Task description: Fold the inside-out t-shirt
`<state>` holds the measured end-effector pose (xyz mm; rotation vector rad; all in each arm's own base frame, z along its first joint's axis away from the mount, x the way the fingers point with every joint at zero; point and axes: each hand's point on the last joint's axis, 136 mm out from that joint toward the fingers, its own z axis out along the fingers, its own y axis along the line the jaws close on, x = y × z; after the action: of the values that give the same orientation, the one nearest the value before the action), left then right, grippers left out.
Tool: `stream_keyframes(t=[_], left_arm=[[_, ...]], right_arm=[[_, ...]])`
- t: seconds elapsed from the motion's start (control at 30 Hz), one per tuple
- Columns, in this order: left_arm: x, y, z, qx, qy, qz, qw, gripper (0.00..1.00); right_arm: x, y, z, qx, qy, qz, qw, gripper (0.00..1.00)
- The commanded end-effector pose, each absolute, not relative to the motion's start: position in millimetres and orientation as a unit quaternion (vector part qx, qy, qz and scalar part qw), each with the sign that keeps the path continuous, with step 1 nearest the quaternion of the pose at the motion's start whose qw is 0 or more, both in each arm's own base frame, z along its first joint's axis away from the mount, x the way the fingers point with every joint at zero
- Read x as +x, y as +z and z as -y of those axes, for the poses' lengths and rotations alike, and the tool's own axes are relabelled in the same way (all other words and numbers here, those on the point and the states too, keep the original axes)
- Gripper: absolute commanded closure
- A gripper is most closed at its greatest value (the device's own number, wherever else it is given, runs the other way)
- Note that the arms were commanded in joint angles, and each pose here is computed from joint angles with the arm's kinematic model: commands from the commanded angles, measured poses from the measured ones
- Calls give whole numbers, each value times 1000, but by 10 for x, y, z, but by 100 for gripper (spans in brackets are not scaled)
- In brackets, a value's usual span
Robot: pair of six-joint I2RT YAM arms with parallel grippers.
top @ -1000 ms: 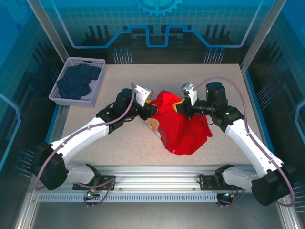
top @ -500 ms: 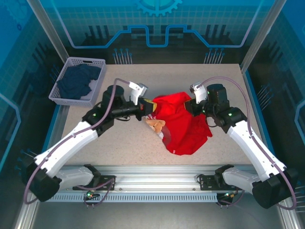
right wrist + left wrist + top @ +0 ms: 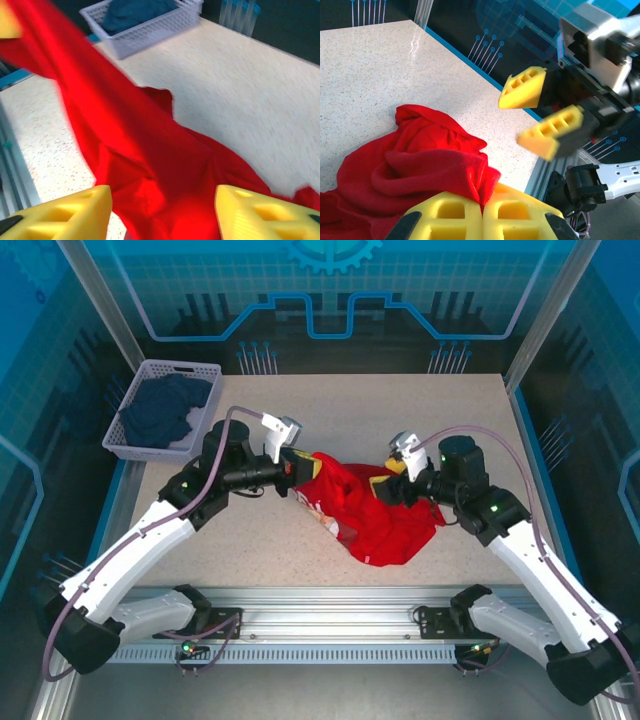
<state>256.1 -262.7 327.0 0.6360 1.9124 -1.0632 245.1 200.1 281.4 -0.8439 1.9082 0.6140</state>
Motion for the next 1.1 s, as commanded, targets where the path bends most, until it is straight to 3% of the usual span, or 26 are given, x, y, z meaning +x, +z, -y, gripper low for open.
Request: stream_keyframes(t=[0.0, 0.1, 0.23, 0.27, 0.3, 0.4, 0.47, 0.73, 0.8, 0.9, 1.07], left_arm=[[2546, 3495, 2610, 268, -426, -743, 441, 100], [2538, 3500, 2599, 267, -426, -743, 442, 100], [2533, 3509, 2592, 267, -426, -742, 444, 100], [2537, 3506, 2593, 267, -425, -742, 444, 100], [2532, 3503, 2590, 267, -425, -742, 445, 100], [2571, 3454, 2554, 261, -414, -747, 451, 100], [2679, 3386, 2481, 241, -386, -760, 464, 100], [3524, 3016, 1907, 101, -162, -828, 528, 100], [3653, 2924, 1917, 96, -139, -842, 512, 93], [3673, 2805, 1911, 85, -131, -859, 487, 69], [3290, 2770, 1905, 59, -205, -854, 474, 42]], right_arm=[[2373, 2805, -2250, -406, 264, -741, 466, 31], [2448, 2743, -2422, -431, 258, -733, 459, 23], [2610, 2683, -2576, -446, 257, -732, 446, 25], [2647, 2672, -2618, -450, 260, -730, 444, 28], [2689, 2652, -2645, -450, 261, -732, 440, 38], [2738, 2664, -2672, -437, 288, -739, 425, 76], [2688, 2737, -2625, -421, 322, -739, 416, 97], [2293, 3026, -2546, -354, 474, -715, 373, 100], [2356, 3077, -2565, -318, 493, -722, 367, 100], [2544, 3055, -2547, -261, 488, -749, 362, 100], [2719, 2963, -2571, -221, 496, -763, 350, 100]])
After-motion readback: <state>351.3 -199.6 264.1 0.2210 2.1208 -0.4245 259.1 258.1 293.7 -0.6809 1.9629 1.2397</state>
